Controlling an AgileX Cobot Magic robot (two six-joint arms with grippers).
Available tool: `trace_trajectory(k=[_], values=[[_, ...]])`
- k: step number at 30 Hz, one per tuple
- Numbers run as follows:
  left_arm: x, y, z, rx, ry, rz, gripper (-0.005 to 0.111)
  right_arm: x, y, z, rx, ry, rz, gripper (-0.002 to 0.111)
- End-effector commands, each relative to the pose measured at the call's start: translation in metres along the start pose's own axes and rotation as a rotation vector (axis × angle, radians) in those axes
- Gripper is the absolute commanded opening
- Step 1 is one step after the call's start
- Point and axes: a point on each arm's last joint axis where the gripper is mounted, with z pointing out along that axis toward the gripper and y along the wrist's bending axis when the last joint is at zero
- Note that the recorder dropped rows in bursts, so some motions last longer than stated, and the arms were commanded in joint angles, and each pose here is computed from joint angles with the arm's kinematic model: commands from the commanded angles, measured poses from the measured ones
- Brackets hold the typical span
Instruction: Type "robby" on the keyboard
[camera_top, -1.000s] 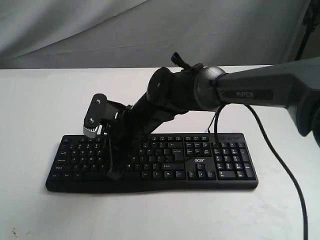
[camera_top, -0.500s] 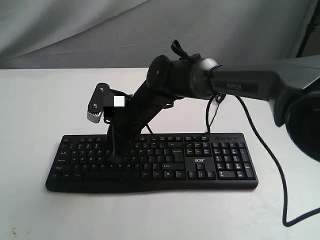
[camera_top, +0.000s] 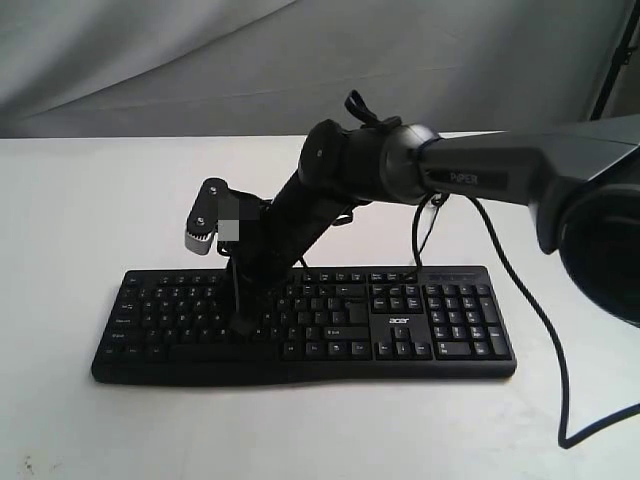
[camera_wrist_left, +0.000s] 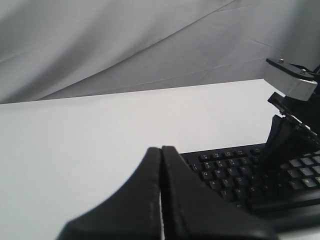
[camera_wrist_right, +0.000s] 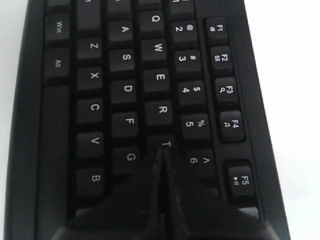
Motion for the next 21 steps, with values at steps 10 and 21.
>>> trace_trajectory(k=[10, 21], values=[[0.0007, -0.0002, 0.0001, 0.004, -0.005, 0.003, 0.0, 0.0014, -0.002, -0.0012, -0.005, 0.004, -0.007, 0.0], [0.0007, -0.0002, 0.0001, 0.004, -0.005, 0.003, 0.0, -0.0021, -0.0021, -0.006, 0.007, -0.007, -0.013, 0.0]])
